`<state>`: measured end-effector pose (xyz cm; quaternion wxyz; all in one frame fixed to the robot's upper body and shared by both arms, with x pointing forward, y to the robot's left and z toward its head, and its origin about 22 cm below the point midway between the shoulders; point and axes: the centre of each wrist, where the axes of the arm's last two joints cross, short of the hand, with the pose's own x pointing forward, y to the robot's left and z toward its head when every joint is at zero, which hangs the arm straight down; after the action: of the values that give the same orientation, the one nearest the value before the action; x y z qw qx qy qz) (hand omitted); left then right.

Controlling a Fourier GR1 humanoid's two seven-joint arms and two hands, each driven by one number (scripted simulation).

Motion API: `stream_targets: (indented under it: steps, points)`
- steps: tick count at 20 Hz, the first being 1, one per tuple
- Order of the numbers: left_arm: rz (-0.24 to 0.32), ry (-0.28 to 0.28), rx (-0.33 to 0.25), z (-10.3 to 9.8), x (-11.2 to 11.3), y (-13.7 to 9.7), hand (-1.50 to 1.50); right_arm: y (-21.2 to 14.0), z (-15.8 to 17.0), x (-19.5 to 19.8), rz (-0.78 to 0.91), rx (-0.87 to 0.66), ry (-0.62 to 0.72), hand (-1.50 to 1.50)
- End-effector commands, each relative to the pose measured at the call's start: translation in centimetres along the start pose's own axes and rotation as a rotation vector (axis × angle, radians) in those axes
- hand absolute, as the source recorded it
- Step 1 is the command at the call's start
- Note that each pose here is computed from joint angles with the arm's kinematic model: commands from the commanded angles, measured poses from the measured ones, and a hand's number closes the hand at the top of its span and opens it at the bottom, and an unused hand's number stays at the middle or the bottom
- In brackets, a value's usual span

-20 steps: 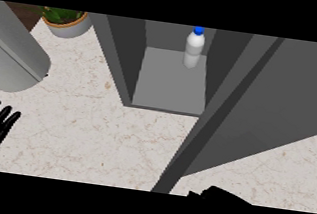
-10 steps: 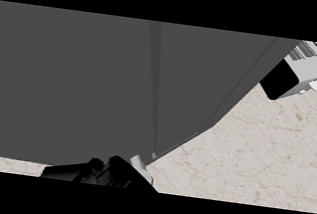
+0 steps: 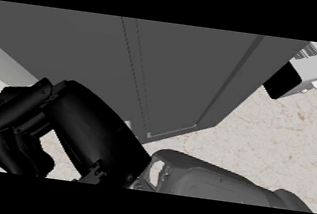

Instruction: Pick up the bottled water, place it into the cabinet and close the cabinet

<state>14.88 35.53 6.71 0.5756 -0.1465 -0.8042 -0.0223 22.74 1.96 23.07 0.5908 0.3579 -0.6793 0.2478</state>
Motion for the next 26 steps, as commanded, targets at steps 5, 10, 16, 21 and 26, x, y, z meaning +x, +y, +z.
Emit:
stream_targets:
  steps: [5,10,16,21,26]
  points:
    - [-0.015,0.007,0.017,0.3,1.6,0.5,-1.50,-3.8,-2.2,-2.9,-0.099,0.235,0.140,1.50]
    - [-0.026,-0.026,0.023,0.6,3.0,0.8,-1.50,-7.7,-3.2,-4.9,-0.065,0.130,0.100,1.50]
    - [-0.023,-0.008,0.040,0.6,1.4,-0.2,-1.50,-12.4,-2.8,-3.8,-0.016,0.011,0.053,1.50]
    - [-0.030,-0.007,0.048,-0.1,3.0,0.0,-1.50,-15.7,-2.5,-4.4,0.082,-0.156,0.015,1.50]
    - [-0.001,0.017,0.017,1.2,1.5,-0.6,-1.50,-18.0,-2.0,-3.6,0.127,-0.249,0.009,1.50]
